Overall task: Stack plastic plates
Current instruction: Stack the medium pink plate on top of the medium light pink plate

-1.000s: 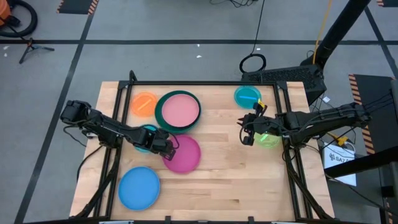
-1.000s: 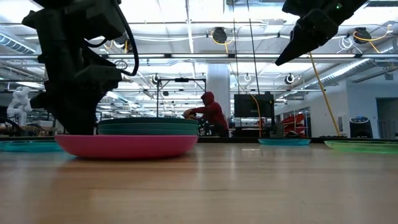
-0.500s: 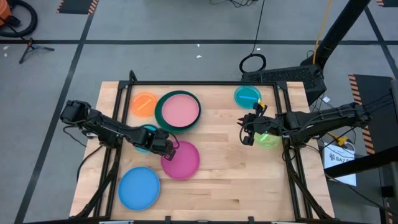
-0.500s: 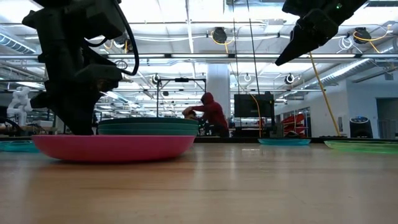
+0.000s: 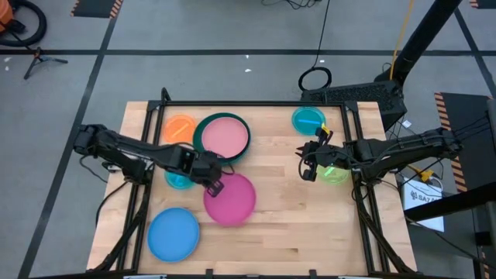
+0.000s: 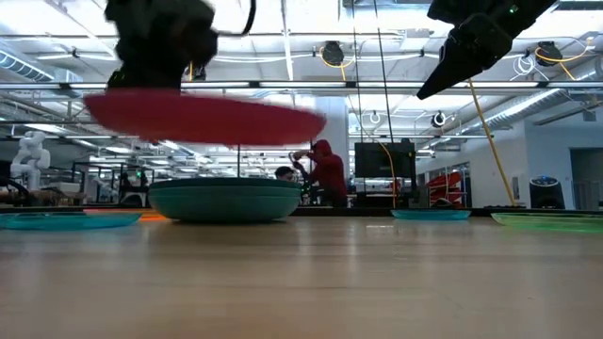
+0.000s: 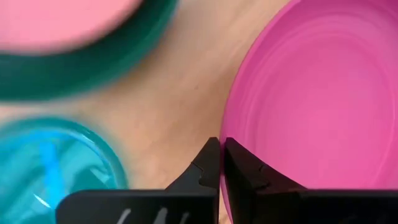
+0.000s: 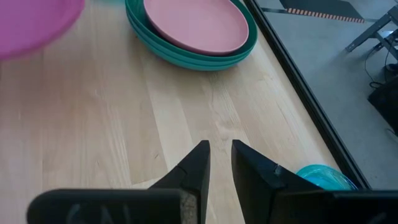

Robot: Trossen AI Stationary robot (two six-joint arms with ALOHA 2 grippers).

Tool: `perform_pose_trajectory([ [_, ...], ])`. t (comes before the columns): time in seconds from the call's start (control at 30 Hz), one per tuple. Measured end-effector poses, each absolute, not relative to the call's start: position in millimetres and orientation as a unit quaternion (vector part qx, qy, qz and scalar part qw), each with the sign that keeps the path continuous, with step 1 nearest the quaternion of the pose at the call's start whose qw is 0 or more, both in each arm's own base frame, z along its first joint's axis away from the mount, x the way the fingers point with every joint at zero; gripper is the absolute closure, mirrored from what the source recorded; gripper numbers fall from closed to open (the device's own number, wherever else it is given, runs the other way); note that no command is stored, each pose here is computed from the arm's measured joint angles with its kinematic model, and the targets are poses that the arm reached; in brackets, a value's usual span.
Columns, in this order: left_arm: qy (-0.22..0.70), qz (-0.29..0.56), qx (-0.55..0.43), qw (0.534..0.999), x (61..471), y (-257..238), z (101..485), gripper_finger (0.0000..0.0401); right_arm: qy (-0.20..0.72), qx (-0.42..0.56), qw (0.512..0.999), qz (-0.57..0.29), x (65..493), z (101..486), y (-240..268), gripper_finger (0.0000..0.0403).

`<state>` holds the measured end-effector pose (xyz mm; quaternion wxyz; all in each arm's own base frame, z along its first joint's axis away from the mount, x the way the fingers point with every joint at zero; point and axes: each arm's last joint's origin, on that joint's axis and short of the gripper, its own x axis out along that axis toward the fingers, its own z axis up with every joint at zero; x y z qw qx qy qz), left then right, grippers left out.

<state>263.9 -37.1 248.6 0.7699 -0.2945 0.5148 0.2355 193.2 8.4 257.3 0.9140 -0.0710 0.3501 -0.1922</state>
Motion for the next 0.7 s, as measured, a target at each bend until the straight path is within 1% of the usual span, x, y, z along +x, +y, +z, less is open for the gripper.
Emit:
perform_pose_trajectory([
  [0.13, 0.500, 0.253, -0.255, 0.788, 267.7, -22.1, 284.6, 0.0393, 0.350, -0.071, 0.914, -0.192, 193.2, 257.3, 8.4, 0.0344],
  [0.3, 0.497, 0.281, -0.214, 0.793, 265.2, 5.4, 314.6, 0.0393, 0.350, -0.071, 0.914, -0.192, 193.2, 257.3, 8.4, 0.0344],
  [0.43, 0.489, 0.294, -0.198, 0.797, 264.4, 33.0, 323.6, 0.0393, 0.350, -0.071, 0.914, -0.192, 193.2, 257.3, 8.4, 0.0344],
  [0.7, 0.484, 0.346, -0.190, 0.781, 253.0, 96.0, 323.3, 0.0393, 0.350, -0.071, 0.914, -0.192, 193.2, 257.2, 8.4, 0.0344],
])
